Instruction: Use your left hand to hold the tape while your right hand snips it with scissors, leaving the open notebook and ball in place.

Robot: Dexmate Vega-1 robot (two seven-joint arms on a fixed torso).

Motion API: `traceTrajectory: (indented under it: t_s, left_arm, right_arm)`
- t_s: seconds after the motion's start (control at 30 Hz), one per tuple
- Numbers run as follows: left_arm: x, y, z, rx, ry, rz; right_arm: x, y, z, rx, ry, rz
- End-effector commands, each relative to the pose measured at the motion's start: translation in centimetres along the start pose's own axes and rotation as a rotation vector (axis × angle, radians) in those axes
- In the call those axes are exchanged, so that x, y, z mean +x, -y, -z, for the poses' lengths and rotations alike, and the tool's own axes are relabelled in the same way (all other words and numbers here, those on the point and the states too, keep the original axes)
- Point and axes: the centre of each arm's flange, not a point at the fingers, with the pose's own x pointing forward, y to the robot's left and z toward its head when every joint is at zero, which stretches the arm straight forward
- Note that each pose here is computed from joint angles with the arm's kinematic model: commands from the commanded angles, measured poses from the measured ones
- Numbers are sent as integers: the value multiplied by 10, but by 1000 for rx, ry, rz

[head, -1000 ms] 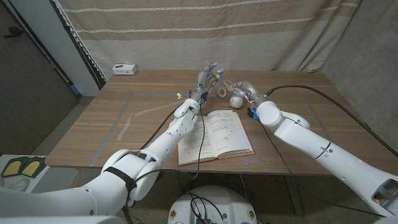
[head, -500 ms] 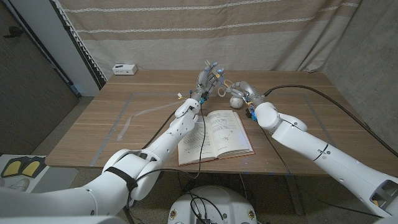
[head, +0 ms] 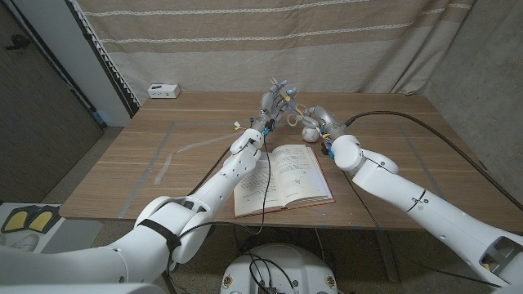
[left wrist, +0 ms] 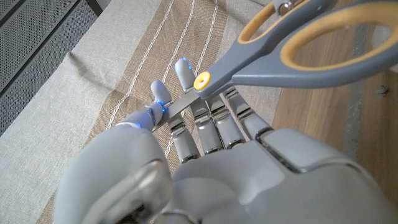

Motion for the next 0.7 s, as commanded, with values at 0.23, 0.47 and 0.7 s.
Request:
traceTrajectory:
  t_s: [0.23,0.47,0.7]
  left_arm:
    - [4,0,2,-18,-9,42]
    - [5,2,2,-27,-7,49]
    - [6,4,1,-33,-4,49]
  right_arm:
    - [3,1,8,-13,-38,36]
    - [5,0,8,-47,-44,49]
    - [5,-1,6,-95,-28,82]
